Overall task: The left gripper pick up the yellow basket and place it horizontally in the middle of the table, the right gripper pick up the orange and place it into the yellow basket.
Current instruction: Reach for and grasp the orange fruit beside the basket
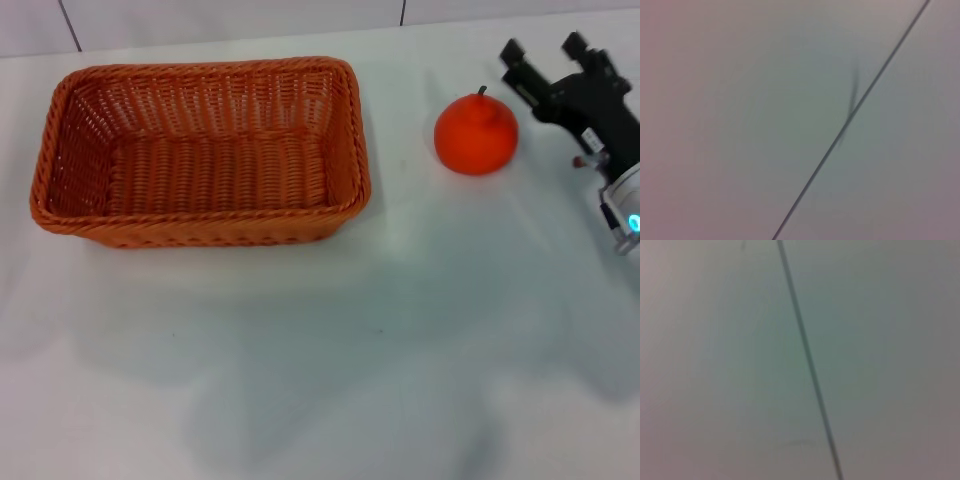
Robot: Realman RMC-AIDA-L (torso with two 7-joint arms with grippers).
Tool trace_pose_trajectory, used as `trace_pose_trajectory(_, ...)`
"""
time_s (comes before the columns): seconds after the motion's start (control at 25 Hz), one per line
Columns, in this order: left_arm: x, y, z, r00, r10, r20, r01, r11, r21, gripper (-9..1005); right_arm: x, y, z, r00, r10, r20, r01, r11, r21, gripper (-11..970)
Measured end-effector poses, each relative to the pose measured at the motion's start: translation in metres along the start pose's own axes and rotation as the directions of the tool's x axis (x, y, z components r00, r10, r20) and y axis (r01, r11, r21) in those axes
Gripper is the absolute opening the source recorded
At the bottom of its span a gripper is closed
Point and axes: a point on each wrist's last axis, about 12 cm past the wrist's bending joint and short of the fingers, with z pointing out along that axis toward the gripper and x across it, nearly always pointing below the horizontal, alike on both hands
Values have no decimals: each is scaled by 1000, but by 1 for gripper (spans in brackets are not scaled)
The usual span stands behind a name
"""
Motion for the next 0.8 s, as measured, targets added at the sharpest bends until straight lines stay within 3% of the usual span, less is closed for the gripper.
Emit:
trace_pose_trajectory(0.24, 12, -5, -7, 995, 21, 98, -26, 998, 58, 732, -7, -3, -4, 999, 26, 43, -27, 999, 17, 939)
trace_pose_trajectory(0.8, 21, -6, -10, 995, 19, 99, -26, 997, 67, 732, -19, 3, 2, 983, 27, 180, -25, 1000, -14, 939)
